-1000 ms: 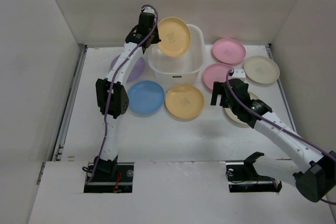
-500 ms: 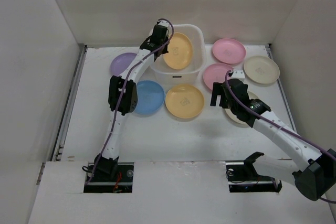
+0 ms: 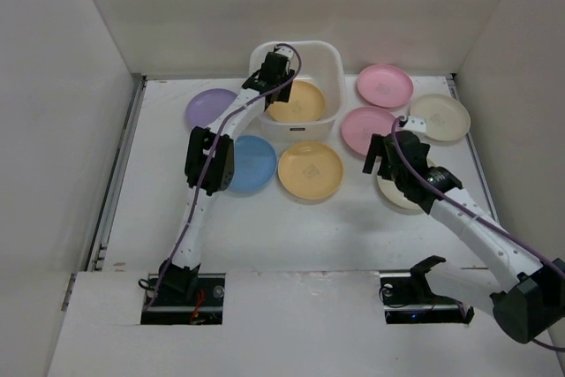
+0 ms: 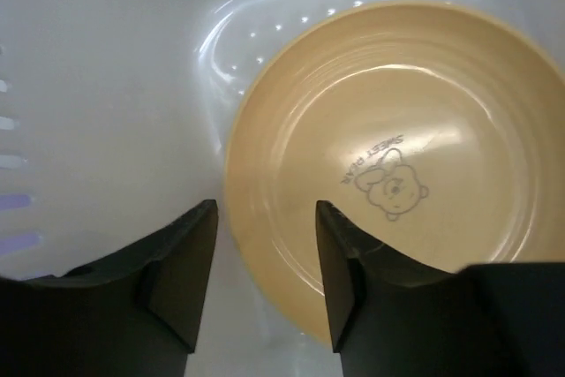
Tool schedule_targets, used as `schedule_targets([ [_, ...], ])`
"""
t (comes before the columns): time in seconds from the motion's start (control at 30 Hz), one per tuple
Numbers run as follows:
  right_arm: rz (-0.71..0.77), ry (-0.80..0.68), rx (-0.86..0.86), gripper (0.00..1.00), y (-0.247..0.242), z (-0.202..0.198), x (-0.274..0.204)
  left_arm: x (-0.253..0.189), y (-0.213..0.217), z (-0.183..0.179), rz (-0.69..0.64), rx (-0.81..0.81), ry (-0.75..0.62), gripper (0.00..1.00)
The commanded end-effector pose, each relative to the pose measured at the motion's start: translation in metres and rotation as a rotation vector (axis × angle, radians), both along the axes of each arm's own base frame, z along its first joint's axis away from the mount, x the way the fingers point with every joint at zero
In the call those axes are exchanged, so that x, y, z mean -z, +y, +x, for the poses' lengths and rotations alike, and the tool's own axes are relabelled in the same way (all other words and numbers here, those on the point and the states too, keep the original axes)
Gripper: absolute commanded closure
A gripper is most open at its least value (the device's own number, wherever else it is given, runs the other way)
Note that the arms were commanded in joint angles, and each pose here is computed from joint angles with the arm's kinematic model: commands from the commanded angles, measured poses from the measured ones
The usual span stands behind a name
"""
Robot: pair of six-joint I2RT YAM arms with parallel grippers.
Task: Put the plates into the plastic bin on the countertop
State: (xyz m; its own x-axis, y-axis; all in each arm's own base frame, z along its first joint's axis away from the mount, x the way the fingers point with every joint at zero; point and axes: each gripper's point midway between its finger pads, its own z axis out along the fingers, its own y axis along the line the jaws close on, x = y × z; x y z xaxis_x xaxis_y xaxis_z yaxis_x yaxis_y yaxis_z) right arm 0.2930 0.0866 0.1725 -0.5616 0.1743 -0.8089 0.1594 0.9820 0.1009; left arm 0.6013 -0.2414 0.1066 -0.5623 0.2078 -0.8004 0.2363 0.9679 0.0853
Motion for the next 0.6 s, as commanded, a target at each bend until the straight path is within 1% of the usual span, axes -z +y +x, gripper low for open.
schedule_targets([
  [0.0, -0.015, 0.035, 0.152, 0.0, -0.037, 0.0, 0.009, -0.08, -0.013, 0.003, -0.047, 0.031, -0.155, 0.47],
  [0.03, -0.016, 0.051, 0.177, 0.0, -0.045, 0.0, 0.012, -0.095, -0.014, 0.002, -0.058, 0.032, -0.179, 0.41],
  [0.07, -0.006, 0.061, 0.199, 0.0, -0.053, 0.0, 0.015, -0.122, -0.016, -0.001, -0.078, 0.036, -0.22, 0.32],
  [0.13, 0.021, 0.067, 0.237, 0.0, -0.063, 0.001, 0.017, -0.162, -0.014, -0.007, -0.104, 0.037, -0.282, 0.24],
  [0.17, 0.041, 0.076, 0.262, 0.0, -0.069, 0.001, 0.021, -0.189, -0.01, -0.012, -0.12, 0.029, -0.325, 0.15],
  [0.2, 0.061, 0.088, 0.293, 0.0, -0.074, 0.0, 0.025, -0.215, -0.006, -0.019, -0.135, 0.025, -0.365, 0.11],
  [0.23, 0.081, 0.098, 0.319, 0.0, -0.079, -0.001, 0.03, -0.239, 0.0, -0.028, -0.15, 0.013, -0.399, 0.06],
  [0.33, 0.126, 0.106, 0.417, 0.0, -0.098, -0.007, 0.044, -0.284, 0.025, -0.057, -0.164, -0.042, -0.454, 0.0],
  [0.4, 0.156, 0.123, 0.504, 0.0, -0.113, -0.014, 0.058, -0.295, 0.046, -0.08, -0.155, -0.1, -0.46, 0.0],
  [0.47, 0.206, 0.168, 0.599, 0.0, -0.124, -0.024, 0.076, -0.29, 0.069, -0.105, -0.141, -0.175, -0.442, 0.0],
  [0.53, 0.264, 0.221, 0.68, 0.0, -0.133, -0.036, 0.092, -0.264, 0.096, -0.135, -0.113, -0.254, -0.397, 0.0],
  [0.57, 0.288, 0.234, 0.716, 0.01, -0.137, -0.041, 0.098, -0.243, 0.112, -0.15, -0.095, -0.296, -0.363, 0.0],
])
